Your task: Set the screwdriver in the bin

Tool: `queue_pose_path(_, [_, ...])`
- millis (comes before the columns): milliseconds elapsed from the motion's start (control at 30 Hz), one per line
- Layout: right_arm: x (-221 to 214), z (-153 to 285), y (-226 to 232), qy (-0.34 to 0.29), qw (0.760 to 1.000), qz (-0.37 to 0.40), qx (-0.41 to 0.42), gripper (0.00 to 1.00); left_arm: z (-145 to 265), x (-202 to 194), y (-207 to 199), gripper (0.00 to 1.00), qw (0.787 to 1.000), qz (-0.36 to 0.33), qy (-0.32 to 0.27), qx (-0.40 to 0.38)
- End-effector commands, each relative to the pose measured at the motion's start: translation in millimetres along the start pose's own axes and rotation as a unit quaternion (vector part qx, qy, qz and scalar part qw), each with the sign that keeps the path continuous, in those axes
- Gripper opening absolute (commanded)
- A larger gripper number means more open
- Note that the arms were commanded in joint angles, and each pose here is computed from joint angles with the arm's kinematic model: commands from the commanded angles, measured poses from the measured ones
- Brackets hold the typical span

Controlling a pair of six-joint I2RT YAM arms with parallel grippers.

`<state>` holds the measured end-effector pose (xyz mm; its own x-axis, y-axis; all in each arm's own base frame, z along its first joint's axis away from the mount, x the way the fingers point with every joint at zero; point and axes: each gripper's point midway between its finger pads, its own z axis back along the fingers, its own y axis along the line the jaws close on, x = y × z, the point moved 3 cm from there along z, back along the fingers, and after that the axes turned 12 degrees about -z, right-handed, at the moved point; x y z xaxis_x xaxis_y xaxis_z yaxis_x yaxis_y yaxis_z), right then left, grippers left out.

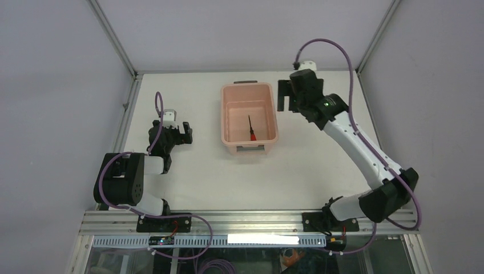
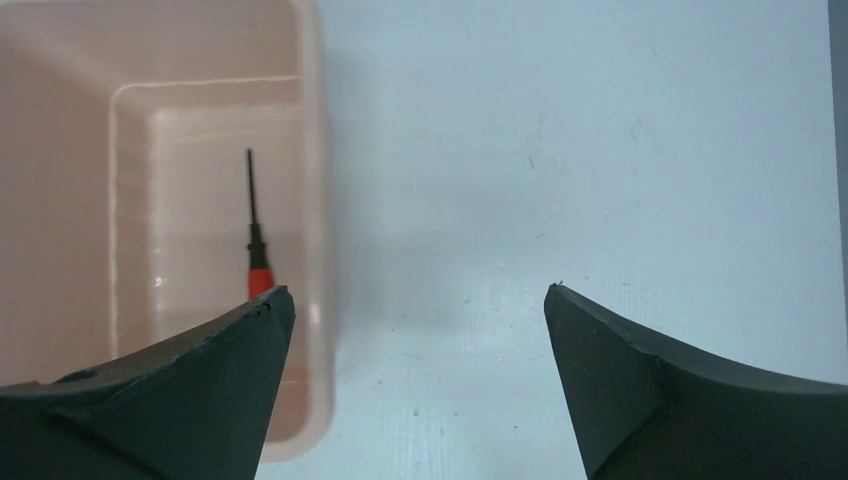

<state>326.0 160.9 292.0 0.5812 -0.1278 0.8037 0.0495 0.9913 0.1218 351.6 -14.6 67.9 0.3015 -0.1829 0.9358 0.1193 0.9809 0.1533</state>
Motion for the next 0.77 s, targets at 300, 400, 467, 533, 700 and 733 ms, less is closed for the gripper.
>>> queue_pose_path(300, [-111.9, -31.1, -104.6, -0.034, 0.993, -0.115, 0.004, 0.99, -5.4, 22.6, 3.3, 0.99, 0.999, 0.003, -0.042, -0.003])
queue_pose_path(400, [-134.2, -35.6, -109.3, -0.038, 0.99, -0.139, 0.007, 0.99, -5.3, 22.1, 3.2, 0.99, 0.999, 0.003, -0.041, -0.003])
queue_pose_path(467, [-143.4, -37.8, -111.0, -0.042, 0.988, -0.147, 0.01, 0.99, -5.3, 22.2, 3.3, 0.99, 0.999, 0.003, -0.042, -0.003])
queue_pose_path(533, [-147.6, -38.4, -115.1, -0.048, 0.988, -0.15, 0.002, 0.99, -5.4, 22.1, 3.3, 0.99, 0.999, 0.003, -0.041, -0.003])
queue_pose_path(700, [-151.1, -40.6, -113.8, -0.054, 0.988, -0.142, 0.015, 0.99, -5.3, 22.1, 3.3, 0.99, 0.999, 0.003, -0.041, -0.003])
queue_pose_path(733, [-151.4, -40.3, -114.3, -0.052, 0.989, -0.142, 0.012, 0.99, -5.4, 22.0, 3.3, 0.99, 0.999, 0.004, -0.041, -0.002])
